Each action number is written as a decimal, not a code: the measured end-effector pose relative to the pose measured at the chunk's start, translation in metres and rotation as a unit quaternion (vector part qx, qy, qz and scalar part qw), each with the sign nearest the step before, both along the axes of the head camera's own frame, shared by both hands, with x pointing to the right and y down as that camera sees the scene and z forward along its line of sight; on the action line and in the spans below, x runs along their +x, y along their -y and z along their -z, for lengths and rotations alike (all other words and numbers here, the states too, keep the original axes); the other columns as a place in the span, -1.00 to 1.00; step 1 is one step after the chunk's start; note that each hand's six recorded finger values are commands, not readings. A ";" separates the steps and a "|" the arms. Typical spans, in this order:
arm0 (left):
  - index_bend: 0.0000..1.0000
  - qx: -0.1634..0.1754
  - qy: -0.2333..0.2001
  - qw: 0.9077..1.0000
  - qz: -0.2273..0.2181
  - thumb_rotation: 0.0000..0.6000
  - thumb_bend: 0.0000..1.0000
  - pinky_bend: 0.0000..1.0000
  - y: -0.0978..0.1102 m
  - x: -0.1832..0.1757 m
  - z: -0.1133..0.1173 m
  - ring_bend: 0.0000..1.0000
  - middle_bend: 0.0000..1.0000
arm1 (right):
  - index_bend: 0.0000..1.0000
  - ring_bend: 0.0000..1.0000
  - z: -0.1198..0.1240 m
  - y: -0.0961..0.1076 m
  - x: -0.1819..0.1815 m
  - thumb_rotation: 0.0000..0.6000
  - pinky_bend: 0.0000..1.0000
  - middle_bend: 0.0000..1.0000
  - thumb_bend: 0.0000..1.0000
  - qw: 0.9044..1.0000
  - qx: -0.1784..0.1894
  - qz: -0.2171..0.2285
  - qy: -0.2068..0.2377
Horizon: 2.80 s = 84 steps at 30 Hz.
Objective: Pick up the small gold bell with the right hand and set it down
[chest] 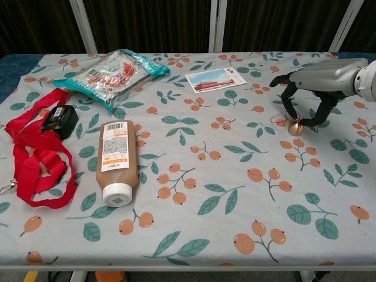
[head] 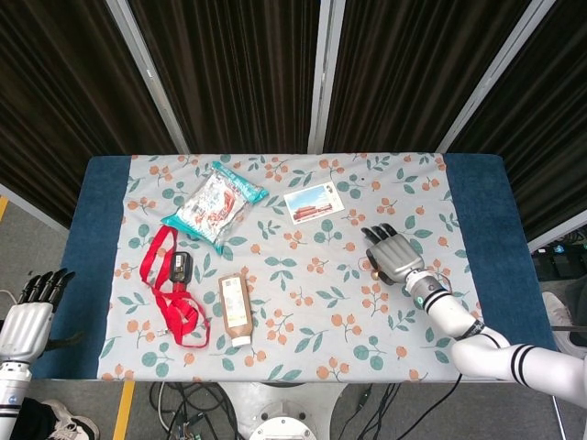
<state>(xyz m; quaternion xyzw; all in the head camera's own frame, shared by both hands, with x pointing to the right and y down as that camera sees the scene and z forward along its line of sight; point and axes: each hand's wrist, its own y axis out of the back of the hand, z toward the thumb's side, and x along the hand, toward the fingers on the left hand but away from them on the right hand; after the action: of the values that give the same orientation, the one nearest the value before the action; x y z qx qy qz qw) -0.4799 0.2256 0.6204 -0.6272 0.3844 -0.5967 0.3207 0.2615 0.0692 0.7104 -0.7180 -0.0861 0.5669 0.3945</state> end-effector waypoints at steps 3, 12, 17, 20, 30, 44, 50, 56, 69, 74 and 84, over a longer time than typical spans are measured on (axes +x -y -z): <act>-0.82 0.000 0.000 1.000 0.000 1.00 -0.99 -0.92 0.000 0.000 0.000 -1.00 -0.93 | 0.10 -1.00 -0.001 0.000 0.000 1.00 -1.00 -0.88 -0.44 1.000 -0.001 0.000 0.000; -0.82 -0.001 0.000 1.000 0.000 1.00 -0.99 -0.92 -0.001 0.000 0.000 -1.00 -0.93 | 0.11 -1.00 -0.002 -0.001 -0.001 1.00 -1.00 -0.87 -0.42 1.000 -0.005 0.000 -0.002; -0.82 -0.001 -0.001 1.000 0.001 1.00 -0.99 -0.92 -0.001 -0.001 0.000 -1.00 -0.93 | 0.17 -1.00 -0.002 -0.001 -0.001 1.00 -1.00 -0.84 -0.38 1.000 -0.006 -0.001 -0.002; -0.82 -0.001 -0.001 1.000 0.001 1.00 -0.99 -0.92 -0.001 -0.001 0.000 -1.00 -0.93 | 0.20 -1.00 -0.002 -0.001 -0.001 1.00 -1.00 -0.83 -0.33 1.000 -0.005 -0.002 -0.001; -0.82 -0.002 -0.002 1.000 0.002 1.00 -0.99 -0.92 -0.001 -0.001 0.000 -1.00 -0.93 | 0.28 -1.00 0.000 -0.001 0.001 1.00 -1.00 -0.80 -0.27 1.000 -0.003 -0.007 0.003; -0.82 -0.003 -0.006 1.000 0.001 1.00 -0.99 -0.92 0.000 0.002 -0.001 -1.00 -0.93 | 0.39 -1.00 0.029 0.020 0.000 1.00 -1.00 -0.74 -0.16 0.998 0.040 -0.034 0.046; -0.82 -0.004 -0.007 1.000 -0.001 1.00 -0.99 -0.92 0.001 0.003 -0.002 -1.00 -0.93 | 0.44 -1.00 0.047 0.030 -0.002 1.00 -1.00 -0.69 -0.08 0.992 0.088 -0.048 0.074; -0.82 -0.004 -0.006 1.000 -0.002 1.00 -0.99 -0.92 0.000 0.004 -0.002 -1.00 -0.93 | 0.44 -1.00 0.041 0.019 -0.005 1.00 -1.00 -0.69 -0.07 0.995 0.073 -0.026 0.063; -0.82 -0.007 -0.006 1.000 -0.001 1.00 -0.99 -0.92 -0.001 0.003 -0.003 -1.00 -0.93 | 0.50 -1.00 0.054 0.028 -0.002 1.00 -1.00 -0.65 -0.04 0.987 0.156 0.001 0.028; -0.82 -0.009 -0.006 1.000 0.000 1.00 -0.99 -0.92 -0.001 0.002 -0.003 -1.00 -0.93 | 0.51 -1.00 0.053 0.027 0.000 1.00 -1.00 -0.64 -0.03 0.988 0.149 -0.018 0.032; -0.82 -0.009 -0.006 1.000 0.000 1.00 -0.99 -0.92 -0.002 0.002 -0.003 -1.00 -0.93 | 0.57 -1.00 0.057 0.027 -0.003 1.00 -1.00 -0.60 -0.02 0.988 0.144 -0.030 0.050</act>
<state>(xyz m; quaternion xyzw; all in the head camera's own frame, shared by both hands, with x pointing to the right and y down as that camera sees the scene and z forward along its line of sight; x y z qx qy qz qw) -0.4775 0.2275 0.6234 -0.6338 0.3810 -0.5964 0.3121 0.2587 0.0420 0.6530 -0.6782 -0.2080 0.5233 0.4721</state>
